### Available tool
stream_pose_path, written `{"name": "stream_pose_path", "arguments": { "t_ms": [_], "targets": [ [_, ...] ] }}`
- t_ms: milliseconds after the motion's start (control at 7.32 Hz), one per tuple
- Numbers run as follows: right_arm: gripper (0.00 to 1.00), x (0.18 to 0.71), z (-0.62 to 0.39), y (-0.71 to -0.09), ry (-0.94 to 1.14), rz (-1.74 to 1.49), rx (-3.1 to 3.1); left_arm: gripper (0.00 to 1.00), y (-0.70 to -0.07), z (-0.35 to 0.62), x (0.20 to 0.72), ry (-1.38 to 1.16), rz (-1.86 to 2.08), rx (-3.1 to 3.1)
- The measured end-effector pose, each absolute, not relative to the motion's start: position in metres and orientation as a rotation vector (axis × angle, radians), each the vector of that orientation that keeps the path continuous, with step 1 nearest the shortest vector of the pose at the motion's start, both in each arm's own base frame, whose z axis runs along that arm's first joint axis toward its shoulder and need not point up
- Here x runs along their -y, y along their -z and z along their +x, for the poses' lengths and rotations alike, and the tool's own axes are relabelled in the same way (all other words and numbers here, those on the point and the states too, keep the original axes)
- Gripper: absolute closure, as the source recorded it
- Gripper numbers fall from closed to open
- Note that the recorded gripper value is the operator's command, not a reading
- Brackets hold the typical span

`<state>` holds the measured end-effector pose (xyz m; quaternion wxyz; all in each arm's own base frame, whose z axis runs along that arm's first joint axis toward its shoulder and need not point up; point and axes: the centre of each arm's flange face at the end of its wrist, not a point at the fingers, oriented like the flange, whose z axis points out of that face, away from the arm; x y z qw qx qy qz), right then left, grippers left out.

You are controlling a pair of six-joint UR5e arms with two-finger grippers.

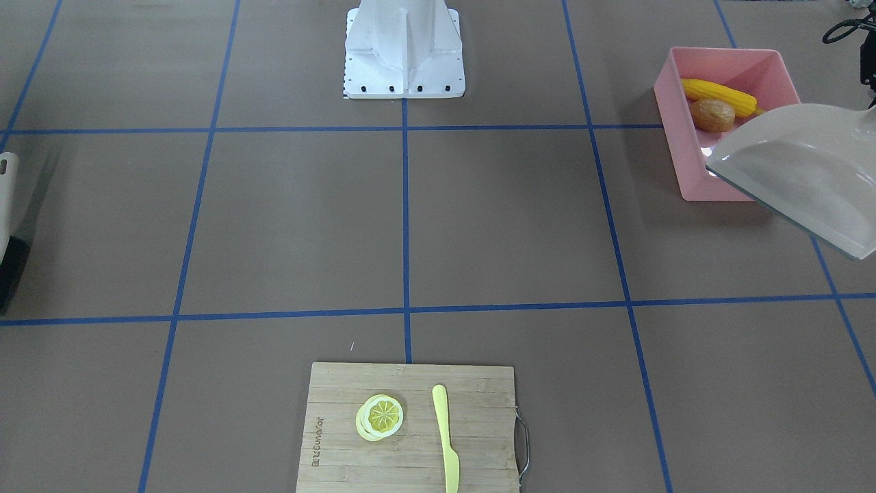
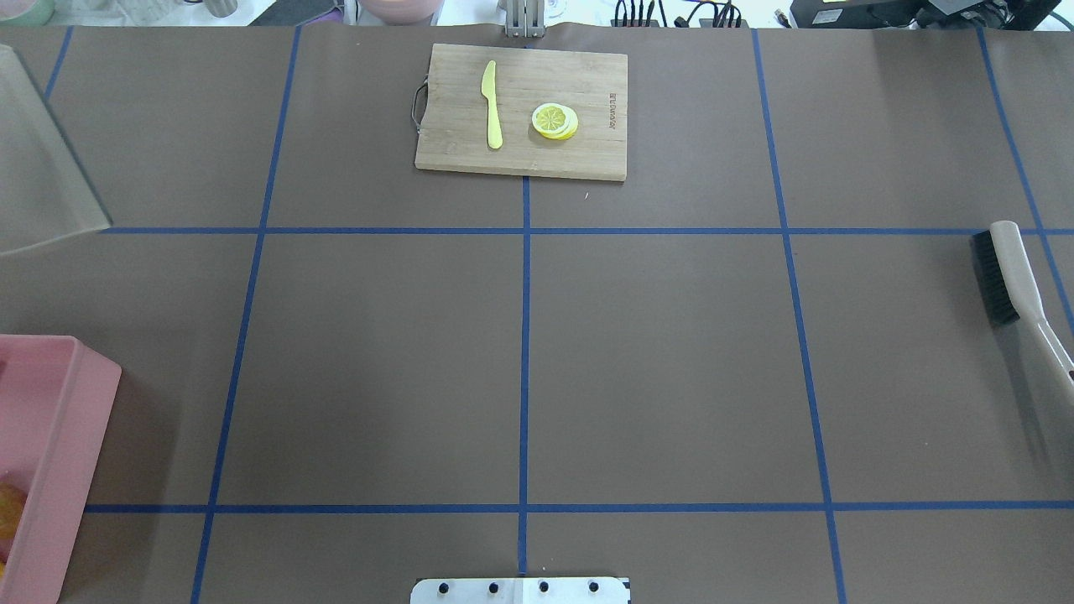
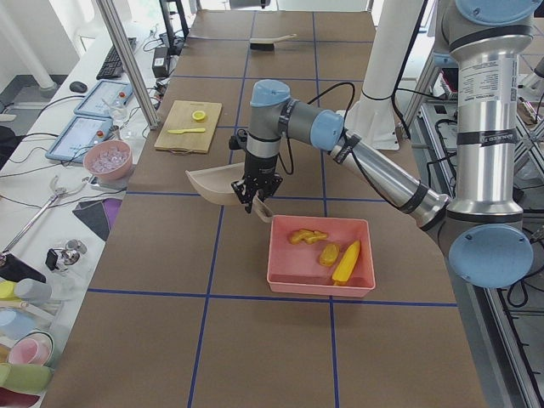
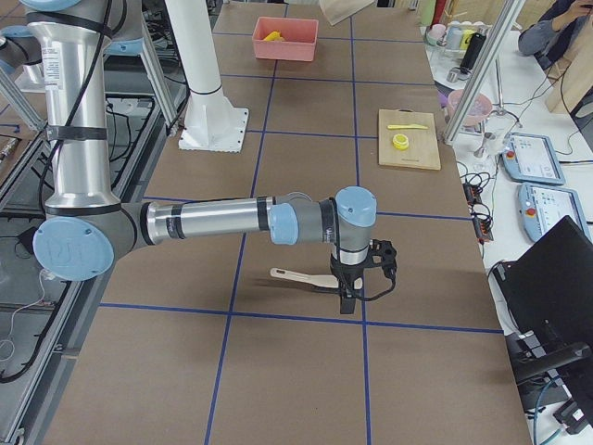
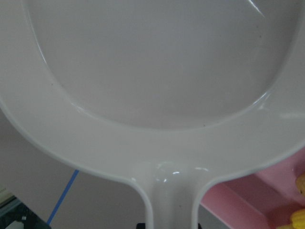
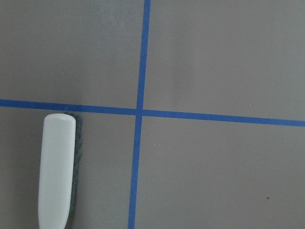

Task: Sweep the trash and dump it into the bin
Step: 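Bring the empty dustpan back down onto the table with the left gripper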

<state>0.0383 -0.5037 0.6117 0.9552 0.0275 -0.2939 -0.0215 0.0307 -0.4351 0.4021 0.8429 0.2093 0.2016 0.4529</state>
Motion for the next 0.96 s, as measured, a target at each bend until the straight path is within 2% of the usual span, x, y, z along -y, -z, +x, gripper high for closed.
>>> {"name": "stream_pose_path", "arguments": {
  "t_ms": [410,957],
  "targets": [
    [0.0,0.485,0.04,-0.625,0.022,0.021,0.633,1.0,-0.352,0.148,0.457,-1.189,0.513,-0.487],
    [0.0,0.469,0.042,-0.635,0.013,0.0,0.657,1.0,-0.339,0.292,0.429,-1.363,0.548,-0.596]
  ]
}}
